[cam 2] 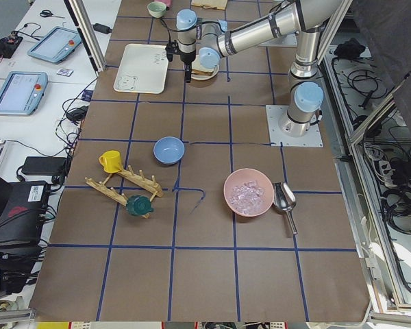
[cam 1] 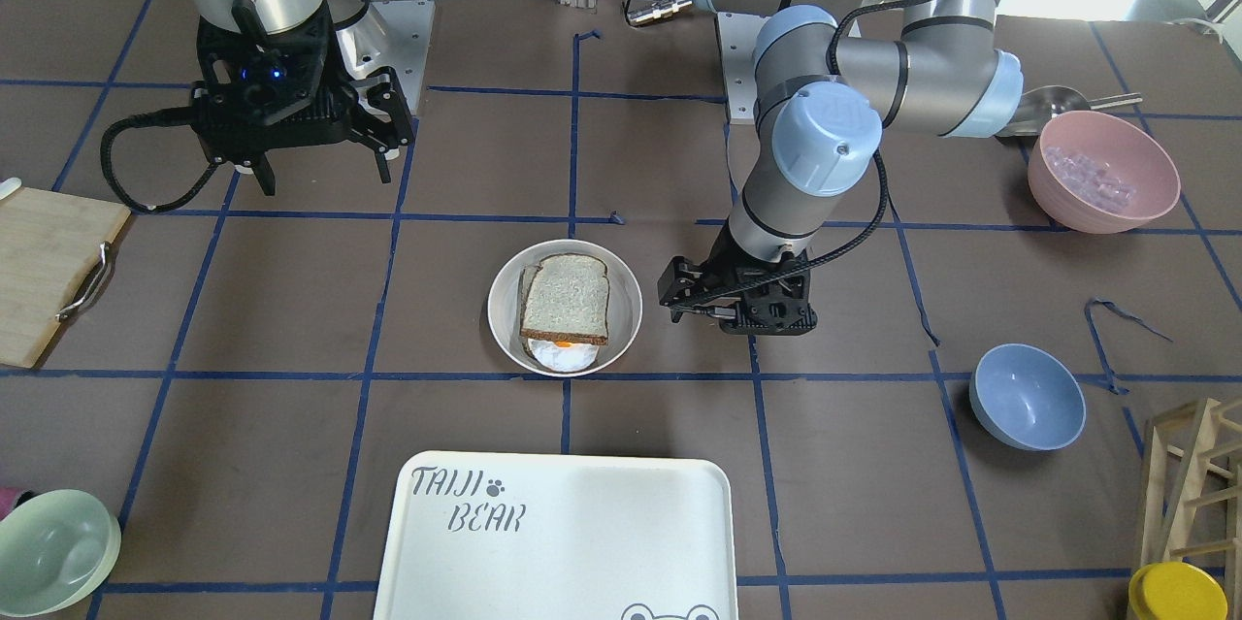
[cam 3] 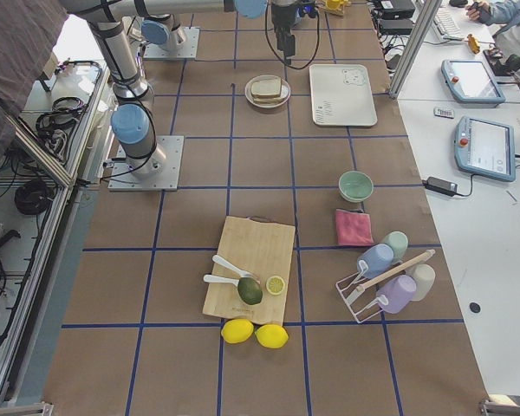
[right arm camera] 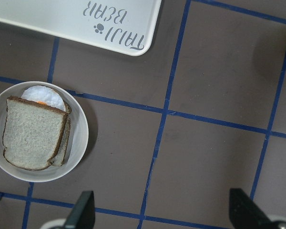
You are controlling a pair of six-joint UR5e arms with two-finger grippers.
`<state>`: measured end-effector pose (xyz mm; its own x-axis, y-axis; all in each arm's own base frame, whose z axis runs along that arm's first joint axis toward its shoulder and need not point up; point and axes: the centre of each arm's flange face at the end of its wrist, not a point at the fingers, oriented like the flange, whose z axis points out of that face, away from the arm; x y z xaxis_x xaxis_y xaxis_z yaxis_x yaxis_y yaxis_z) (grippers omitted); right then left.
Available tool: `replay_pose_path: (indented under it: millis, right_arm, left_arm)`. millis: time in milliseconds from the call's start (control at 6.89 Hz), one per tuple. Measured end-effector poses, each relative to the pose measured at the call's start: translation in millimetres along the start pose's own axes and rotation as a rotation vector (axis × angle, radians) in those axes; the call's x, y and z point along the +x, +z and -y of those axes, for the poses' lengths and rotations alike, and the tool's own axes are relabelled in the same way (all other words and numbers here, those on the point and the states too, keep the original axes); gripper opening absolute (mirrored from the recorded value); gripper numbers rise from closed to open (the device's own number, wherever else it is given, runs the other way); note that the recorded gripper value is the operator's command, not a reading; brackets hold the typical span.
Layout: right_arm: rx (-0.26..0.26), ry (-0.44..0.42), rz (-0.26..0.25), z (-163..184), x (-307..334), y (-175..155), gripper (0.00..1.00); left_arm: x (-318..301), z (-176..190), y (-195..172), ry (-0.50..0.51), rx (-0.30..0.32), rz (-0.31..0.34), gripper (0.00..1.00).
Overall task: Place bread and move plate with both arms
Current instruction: 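Grasp the rim of the white plate with the left gripper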
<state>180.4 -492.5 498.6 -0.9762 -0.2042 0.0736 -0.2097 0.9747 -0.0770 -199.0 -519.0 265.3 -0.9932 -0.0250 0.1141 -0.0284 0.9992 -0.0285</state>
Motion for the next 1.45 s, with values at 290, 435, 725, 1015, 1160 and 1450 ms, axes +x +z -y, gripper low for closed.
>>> replay_pose_path:
  millis: [290, 435, 725, 1015, 1160, 1450]
  right_arm:
    - [0.034, 0.039, -0.005, -9, 5, -20, 0.97]
    - [0.025, 0.050, 0.000, -13, 6, -21, 0.97]
    - [-0.038, 0.079, 0.054, -19, 15, -15, 0.99]
    - [0.006, 0.118, 0.057, -18, 23, -25, 1.00]
    - [0.063, 0.153, 0.044, -14, 25, -32, 1.00]
    - [0.073, 0.182, 0.042, -14, 26, -32, 1.00]
  left_arm:
    - [16, -15, 41, 0.037, -0.019, -0.007, 0.59]
    - [22, -22, 54, 0.049, -0.040, -0.017, 0.59]
    - [34, -35, 70, 0.070, -0.076, -0.027, 0.59]
    - [41, -43, 76, 0.078, -0.090, -0.029, 0.59]
    - [43, -44, 77, 0.078, -0.095, -0.039, 0.56]
    - [46, -48, 84, 0.074, -0.115, -0.060, 0.05]
